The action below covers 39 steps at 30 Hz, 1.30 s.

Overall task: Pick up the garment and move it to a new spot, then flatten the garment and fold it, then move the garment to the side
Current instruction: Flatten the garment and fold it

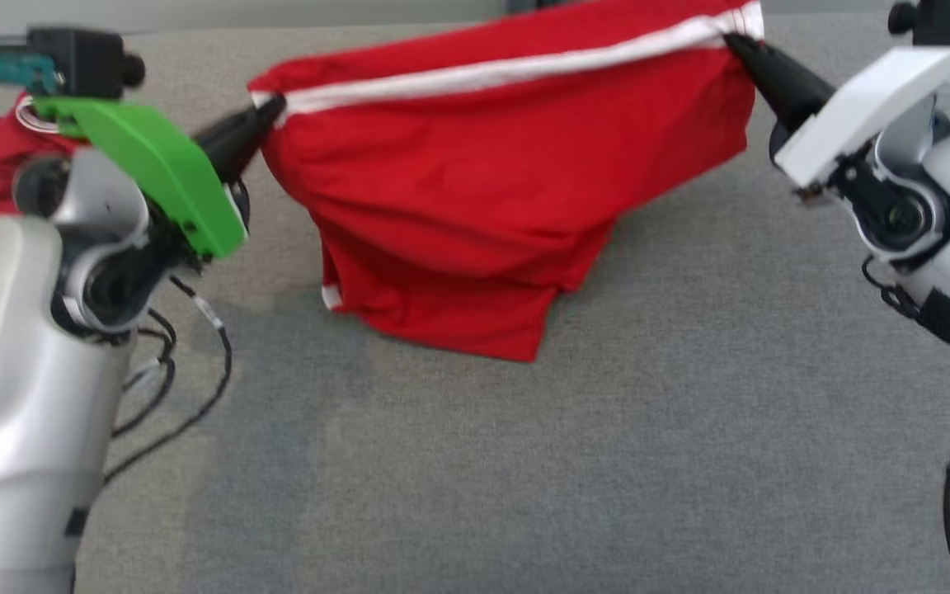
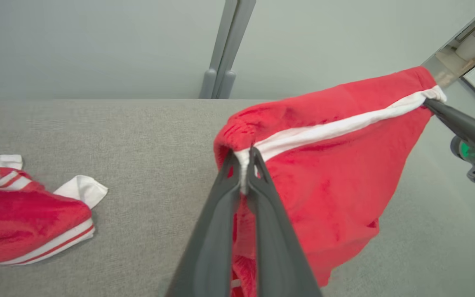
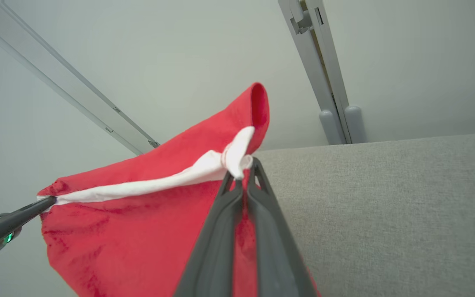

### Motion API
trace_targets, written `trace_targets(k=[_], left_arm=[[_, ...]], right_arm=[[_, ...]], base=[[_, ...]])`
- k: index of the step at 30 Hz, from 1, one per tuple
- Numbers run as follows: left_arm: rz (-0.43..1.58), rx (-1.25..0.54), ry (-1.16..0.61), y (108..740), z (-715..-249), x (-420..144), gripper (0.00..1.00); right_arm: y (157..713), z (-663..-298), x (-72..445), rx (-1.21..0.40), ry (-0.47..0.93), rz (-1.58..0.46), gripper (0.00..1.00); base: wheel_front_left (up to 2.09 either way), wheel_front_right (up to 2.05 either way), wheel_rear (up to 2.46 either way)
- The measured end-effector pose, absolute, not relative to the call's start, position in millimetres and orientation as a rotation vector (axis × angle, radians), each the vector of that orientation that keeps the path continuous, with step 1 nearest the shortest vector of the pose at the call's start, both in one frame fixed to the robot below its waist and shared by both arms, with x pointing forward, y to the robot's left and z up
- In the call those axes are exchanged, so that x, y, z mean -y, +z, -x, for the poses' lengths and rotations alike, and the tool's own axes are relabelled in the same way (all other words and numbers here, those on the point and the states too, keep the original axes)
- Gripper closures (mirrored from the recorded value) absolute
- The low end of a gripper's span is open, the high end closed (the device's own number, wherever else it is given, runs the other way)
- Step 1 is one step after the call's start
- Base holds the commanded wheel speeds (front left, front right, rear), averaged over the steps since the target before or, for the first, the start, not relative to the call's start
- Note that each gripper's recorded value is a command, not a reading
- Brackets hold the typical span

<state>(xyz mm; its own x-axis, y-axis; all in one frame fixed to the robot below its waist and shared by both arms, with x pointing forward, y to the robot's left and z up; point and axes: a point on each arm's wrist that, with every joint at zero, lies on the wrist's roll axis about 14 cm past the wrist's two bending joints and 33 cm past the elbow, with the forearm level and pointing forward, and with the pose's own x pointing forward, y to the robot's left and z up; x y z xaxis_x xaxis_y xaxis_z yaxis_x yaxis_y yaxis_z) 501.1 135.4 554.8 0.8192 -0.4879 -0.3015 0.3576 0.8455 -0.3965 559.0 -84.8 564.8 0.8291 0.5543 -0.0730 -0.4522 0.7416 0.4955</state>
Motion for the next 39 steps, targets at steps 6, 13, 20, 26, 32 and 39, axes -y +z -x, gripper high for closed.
trace_targets(k=[6, 13, 20, 26, 32, 39], left_arm=[[0.194, -0.344, -0.408, 579, -578, -145, 1.00], [0.186, -0.115, -0.385, 630, -649, -135, 1.00], [0.203, -0.074, -0.510, 616, -661, -83, 1.00], [0.215, -0.305, -0.633, 529, -602, -61, 1.00], [0.265, -0.506, -0.757, 476, -514, -50, 1.00], [0.303, -0.657, -0.871, 459, -416, -43, 1.00]], right_arm=[[605, -616, 84, -0.075, 0.520, -0.515, 1.00], [661, -656, 92, 0.165, 0.493, -0.465, 1.00], [662, -661, 110, 0.221, 0.469, -0.404, 1.00], [572, -625, 126, 0.017, 0.454, -0.353, 1.00], [513, -562, 132, -0.160, 0.476, -0.373, 1.00], [471, -467, 135, -0.410, 0.553, -0.375, 1.00]], base=[[0.00, 0.00, 0.00], [0.00, 0.00, 0.00], [0.00, 0.00, 0.00], [0.00, 0.00, 0.00], [0.00, 0.00, 0.00], [0.00, 0.00, 0.00]])
